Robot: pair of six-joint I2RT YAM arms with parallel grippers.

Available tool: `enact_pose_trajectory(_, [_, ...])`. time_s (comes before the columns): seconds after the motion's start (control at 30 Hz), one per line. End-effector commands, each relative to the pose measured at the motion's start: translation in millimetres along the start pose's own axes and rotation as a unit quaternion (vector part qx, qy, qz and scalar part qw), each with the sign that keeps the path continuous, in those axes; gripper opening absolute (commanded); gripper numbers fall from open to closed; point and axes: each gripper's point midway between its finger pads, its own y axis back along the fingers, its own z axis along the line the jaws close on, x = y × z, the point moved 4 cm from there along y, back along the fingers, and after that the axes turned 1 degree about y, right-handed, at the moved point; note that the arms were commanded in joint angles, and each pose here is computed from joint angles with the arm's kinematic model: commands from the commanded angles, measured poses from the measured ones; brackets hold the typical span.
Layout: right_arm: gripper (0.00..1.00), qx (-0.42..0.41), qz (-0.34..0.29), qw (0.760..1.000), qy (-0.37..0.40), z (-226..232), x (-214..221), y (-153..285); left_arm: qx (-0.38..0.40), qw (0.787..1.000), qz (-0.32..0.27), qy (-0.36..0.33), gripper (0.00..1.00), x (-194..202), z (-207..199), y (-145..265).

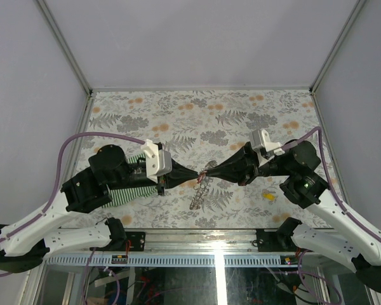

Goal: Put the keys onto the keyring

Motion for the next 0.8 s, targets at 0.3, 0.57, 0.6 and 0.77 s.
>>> enact_pose_trajectory(0.3, [0.00, 0.021, -0.110, 0.992, 0.061, 5.7, -56.0, 1.3, 0.011, 0.999, -0.042, -0.014, 0.00, -20.9, -1.5, -4.4])
enact_pose_trajectory(0.57, [0.00, 0.020, -0.151, 0.987, 0.049, 1.4, -59.9, -2.7, 0.024, 0.998, -0.049, -0.015, 0.00, -24.1, -2.8, -10.0])
enact_pose_trajectory(0.6, [0.00, 0.020, -0.153, 0.987, 0.047, 0.9, -59.4, -3.2, 0.026, 0.998, -0.050, -0.014, 0.00, -24.3, -3.3, -10.9])
enact_pose_trajectory(0.77, [0.00, 0.029, -0.149, 0.987, 0.046, -1.1, -55.6, -2.2, 0.028, 0.998, -0.051, -0.013, 0.00, -25.0, -3.6, -11.3])
